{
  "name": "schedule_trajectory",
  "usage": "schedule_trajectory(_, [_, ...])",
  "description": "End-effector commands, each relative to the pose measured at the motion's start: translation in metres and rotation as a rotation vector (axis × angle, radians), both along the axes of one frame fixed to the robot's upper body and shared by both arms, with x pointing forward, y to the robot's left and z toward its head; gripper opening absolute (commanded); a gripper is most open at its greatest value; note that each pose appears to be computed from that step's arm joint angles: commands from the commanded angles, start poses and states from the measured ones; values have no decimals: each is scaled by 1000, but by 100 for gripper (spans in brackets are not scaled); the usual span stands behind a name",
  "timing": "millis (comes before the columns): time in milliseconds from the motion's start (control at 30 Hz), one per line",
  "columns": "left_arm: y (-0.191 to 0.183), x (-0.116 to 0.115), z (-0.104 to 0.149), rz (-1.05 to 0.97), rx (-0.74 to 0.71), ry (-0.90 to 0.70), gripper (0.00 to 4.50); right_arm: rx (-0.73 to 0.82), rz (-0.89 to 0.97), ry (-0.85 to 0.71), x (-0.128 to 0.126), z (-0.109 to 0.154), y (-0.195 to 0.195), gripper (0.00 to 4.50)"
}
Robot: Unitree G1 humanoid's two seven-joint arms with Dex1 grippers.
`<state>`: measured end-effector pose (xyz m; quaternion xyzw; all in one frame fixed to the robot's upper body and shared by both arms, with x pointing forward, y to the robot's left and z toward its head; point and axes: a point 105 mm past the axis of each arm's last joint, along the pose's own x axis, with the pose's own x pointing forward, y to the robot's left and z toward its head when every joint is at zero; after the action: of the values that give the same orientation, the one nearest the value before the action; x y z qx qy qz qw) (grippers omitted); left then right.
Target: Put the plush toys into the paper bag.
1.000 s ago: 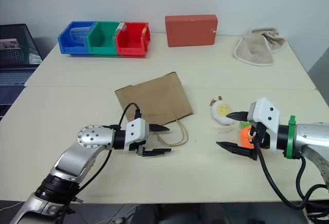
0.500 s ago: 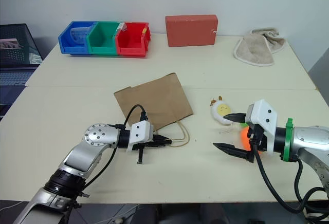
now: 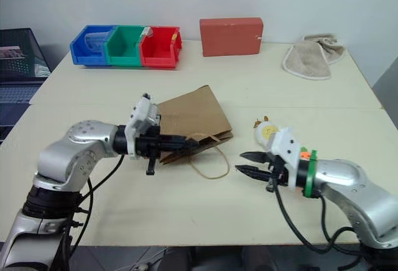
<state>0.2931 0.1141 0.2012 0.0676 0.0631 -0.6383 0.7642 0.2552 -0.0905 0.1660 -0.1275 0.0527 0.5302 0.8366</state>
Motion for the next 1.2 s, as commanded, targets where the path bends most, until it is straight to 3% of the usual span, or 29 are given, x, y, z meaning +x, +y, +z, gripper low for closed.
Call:
schedule_trajectory(33, [-4, -2, 18, -5, -68, 4, 0, -20, 2, -79, 17, -7, 20, 4])
schedule_trajectory(433, [-9, -2, 28, 7, -84, 20, 0, 67, -75, -191, 55, -14, 71, 4])
schedule_trajectory(933, [-5, 4, 57, 47, -149, -5, 0, 68, -274, -174, 98, -58, 98, 4])
schedule_trajectory(1200, [13, 21, 120, 157, -181, -264, 0, 67, -335, -85, 104, -69, 95, 4])
